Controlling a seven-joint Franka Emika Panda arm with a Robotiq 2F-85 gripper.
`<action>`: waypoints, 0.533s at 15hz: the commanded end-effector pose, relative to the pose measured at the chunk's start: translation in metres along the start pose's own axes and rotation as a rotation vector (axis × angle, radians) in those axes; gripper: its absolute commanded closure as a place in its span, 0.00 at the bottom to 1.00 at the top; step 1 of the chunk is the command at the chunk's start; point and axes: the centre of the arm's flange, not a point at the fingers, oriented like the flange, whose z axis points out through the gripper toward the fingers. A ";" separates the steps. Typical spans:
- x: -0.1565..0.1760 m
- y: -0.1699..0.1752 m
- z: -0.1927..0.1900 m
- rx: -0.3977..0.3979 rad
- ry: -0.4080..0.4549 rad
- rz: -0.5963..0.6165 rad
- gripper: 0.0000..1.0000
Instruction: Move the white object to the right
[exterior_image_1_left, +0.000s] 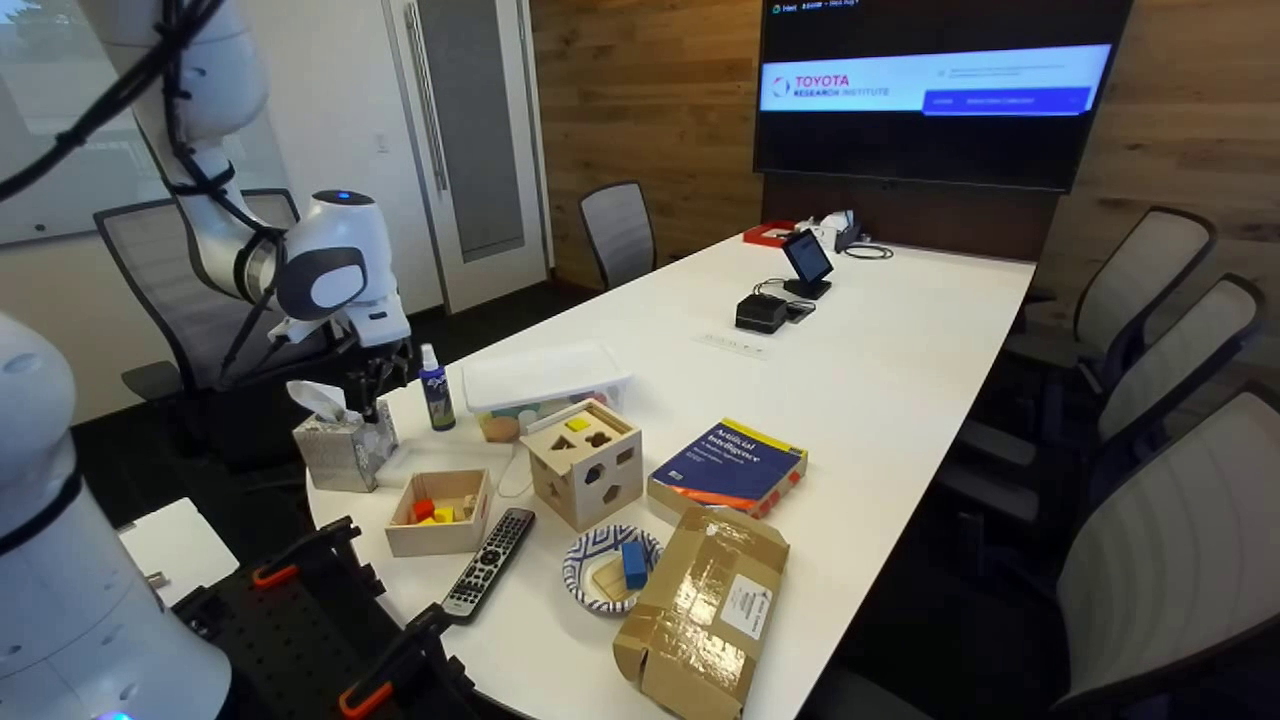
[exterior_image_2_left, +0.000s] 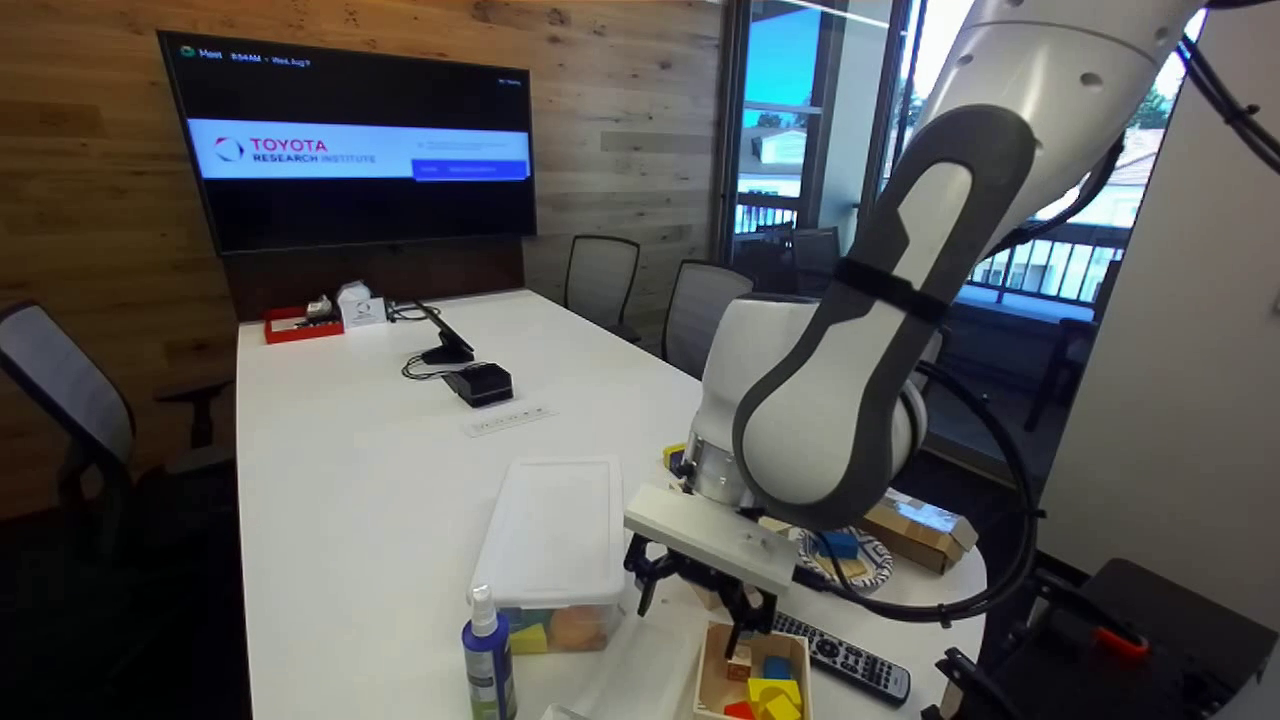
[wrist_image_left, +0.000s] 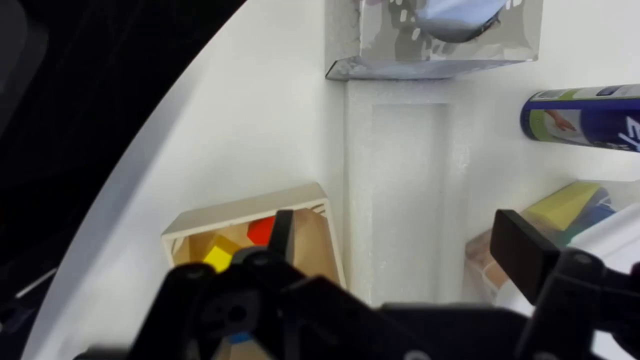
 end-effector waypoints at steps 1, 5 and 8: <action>0.010 -0.016 0.038 0.028 -0.050 0.029 0.00; 0.023 -0.028 0.069 0.010 -0.107 0.024 0.00; 0.032 -0.025 0.096 0.006 -0.160 0.051 0.00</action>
